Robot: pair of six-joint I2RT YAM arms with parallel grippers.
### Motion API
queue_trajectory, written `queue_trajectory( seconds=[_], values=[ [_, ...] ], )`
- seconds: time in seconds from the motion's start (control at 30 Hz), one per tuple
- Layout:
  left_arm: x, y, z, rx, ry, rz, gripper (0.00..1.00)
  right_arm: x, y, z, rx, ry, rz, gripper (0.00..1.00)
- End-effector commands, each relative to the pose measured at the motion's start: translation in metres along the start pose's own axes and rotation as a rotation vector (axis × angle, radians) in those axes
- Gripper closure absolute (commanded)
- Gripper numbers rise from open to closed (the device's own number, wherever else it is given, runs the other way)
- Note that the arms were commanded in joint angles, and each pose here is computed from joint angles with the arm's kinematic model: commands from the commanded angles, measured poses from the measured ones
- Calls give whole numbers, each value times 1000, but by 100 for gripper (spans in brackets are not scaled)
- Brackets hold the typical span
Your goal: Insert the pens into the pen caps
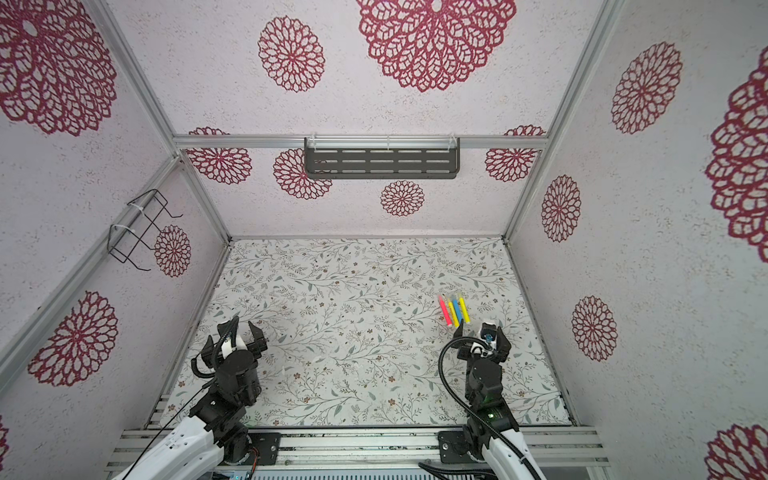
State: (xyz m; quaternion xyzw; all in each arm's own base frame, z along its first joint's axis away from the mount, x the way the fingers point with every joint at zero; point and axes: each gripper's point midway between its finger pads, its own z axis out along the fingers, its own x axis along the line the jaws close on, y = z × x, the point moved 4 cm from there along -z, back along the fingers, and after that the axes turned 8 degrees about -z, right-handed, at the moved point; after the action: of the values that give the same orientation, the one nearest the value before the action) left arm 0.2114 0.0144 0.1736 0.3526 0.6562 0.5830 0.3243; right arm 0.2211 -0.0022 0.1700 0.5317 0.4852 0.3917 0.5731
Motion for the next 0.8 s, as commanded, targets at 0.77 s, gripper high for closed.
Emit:
queue_trajectory(
  seconds=[0.77],
  values=[
    [11, 5, 12, -84, 3, -114, 1, -5, -17, 11, -46, -92, -15, 1]
  ],
)
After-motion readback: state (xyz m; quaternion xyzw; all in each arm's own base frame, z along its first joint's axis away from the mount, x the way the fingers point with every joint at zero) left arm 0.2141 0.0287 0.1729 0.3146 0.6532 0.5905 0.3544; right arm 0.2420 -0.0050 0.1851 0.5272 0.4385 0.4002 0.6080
